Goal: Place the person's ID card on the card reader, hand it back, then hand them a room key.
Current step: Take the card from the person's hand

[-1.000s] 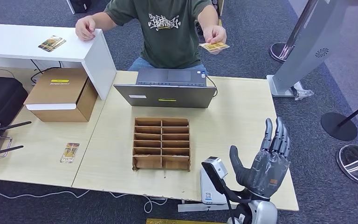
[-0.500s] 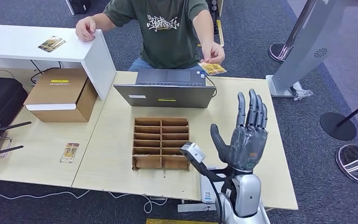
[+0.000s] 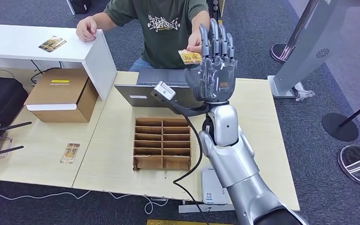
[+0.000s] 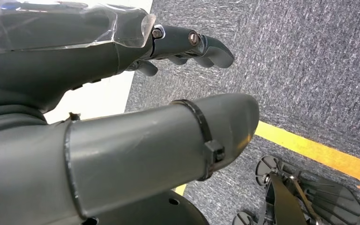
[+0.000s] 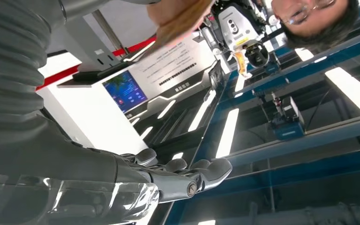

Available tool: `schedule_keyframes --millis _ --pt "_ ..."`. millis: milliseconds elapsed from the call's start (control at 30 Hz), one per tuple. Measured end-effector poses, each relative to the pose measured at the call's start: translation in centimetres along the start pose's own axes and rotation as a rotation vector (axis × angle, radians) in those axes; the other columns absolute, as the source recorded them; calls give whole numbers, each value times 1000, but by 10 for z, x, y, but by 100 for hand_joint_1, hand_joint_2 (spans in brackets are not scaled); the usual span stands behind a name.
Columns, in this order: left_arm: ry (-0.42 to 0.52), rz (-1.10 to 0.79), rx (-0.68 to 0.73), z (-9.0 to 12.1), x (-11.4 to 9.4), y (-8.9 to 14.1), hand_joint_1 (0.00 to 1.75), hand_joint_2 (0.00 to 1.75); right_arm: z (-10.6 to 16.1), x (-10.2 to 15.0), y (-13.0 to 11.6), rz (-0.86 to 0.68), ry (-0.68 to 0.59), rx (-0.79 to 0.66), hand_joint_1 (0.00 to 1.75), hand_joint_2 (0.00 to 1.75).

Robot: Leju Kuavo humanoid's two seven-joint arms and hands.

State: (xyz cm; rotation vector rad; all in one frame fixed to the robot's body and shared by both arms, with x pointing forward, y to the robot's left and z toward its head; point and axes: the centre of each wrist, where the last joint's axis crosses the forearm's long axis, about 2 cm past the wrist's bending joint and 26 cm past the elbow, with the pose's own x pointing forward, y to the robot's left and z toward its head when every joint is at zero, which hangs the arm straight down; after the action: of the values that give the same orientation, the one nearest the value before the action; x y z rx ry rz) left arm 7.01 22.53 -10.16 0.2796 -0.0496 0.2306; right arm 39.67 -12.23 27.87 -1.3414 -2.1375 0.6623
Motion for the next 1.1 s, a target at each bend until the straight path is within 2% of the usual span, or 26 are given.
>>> schedule_keyframes --millis 200,767,800,900,933,1100 --pt "-3 -6 3 0 1 1 0 0 -9 1 8 15 -22 25 0 175" --pt "-10 -16 8 -1 2 3 0 0 -2 -1 18 34 -23 59 2 175" --pt "-10 -16 9 -1 2 3 0 0 -2 0 19 35 -24 59 36 175" --pt "-10 -16 10 -1 2 3 0 0 -1 0 20 36 -27 61 165 175" --pt "-10 -16 10 -1 2 3 0 0 -1 0 20 37 -27 62 175 175" --pt "-11 -16 12 -1 2 3 0 0 1 1 22 45 -29 65 175 175"
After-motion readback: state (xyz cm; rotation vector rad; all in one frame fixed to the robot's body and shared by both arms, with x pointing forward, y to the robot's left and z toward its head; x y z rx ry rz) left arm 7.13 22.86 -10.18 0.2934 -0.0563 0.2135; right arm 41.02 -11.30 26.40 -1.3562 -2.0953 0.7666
